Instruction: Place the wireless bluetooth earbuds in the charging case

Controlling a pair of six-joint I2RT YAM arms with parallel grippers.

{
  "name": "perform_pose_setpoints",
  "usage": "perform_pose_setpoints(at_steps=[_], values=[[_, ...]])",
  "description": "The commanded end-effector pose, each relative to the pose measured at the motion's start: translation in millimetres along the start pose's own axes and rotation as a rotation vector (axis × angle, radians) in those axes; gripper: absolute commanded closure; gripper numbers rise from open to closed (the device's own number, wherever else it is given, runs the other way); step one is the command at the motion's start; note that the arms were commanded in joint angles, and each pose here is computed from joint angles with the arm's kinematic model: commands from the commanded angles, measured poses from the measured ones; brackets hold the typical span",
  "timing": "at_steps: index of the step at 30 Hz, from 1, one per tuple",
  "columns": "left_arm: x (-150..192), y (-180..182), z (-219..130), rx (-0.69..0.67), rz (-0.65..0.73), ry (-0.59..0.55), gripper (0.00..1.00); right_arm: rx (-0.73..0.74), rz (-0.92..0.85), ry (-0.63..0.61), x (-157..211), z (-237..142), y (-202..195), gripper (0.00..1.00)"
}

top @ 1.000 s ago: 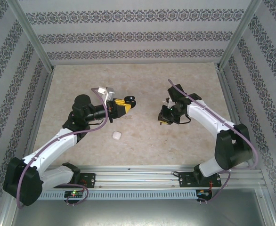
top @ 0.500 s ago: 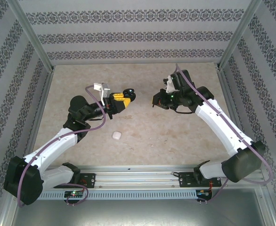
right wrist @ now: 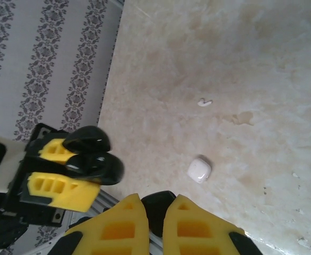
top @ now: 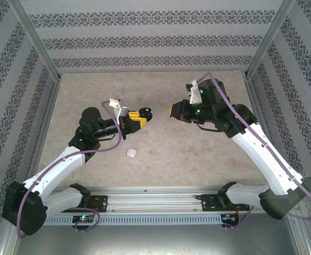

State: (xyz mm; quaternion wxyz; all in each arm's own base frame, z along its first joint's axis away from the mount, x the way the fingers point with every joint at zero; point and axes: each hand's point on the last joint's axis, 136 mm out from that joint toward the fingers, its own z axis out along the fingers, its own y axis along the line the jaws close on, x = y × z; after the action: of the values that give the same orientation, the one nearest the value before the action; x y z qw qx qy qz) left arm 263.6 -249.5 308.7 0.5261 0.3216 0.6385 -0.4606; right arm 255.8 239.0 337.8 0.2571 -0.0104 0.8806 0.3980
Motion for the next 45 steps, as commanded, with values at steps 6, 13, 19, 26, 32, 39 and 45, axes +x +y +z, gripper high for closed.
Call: perform_pose_setpoints(at_steps=[6, 13, 19, 26, 32, 39, 45], values=[[-16.3, -11.4, 2.5, 0.058, 0.043, -0.026, 1.00, -0.104, -0.084, -0.087, -12.5, 8.7, 42.9, 0.93], [-16.9, -16.6, -2.4, 0.058, 0.042, -0.025, 1.00, -0.129, -0.116, -0.049, -6.9, 26.5, 59.4, 0.93], [-16.2, -20.0, -7.2, 0.052, 0.045, -0.024, 1.00, -0.137, -0.138, -0.020, -2.7, 38.5, 66.4, 0.93], [-14.8, -21.0, -8.2, 0.053, 0.036, -0.023, 1.00, -0.127, -0.158, 0.002, 5.0, 46.5, 65.7, 0.93], [-15.5, -21.1, -7.5, 0.058, 0.025, -0.027, 1.00, -0.120, -0.175, 0.009, 10.4, 50.2, 64.3, 0.93], [-15.3, -20.5, -7.6, 0.055, 0.019, -0.027, 1.00, -0.097, -0.188, 0.029, 18.2, 54.1, 59.0, 0.93], [-14.7, -19.6, -7.6, 0.051, 0.018, -0.027, 1.00, -0.082, -0.200, 0.048, 24.7, 56.5, 54.8, 0.93]])
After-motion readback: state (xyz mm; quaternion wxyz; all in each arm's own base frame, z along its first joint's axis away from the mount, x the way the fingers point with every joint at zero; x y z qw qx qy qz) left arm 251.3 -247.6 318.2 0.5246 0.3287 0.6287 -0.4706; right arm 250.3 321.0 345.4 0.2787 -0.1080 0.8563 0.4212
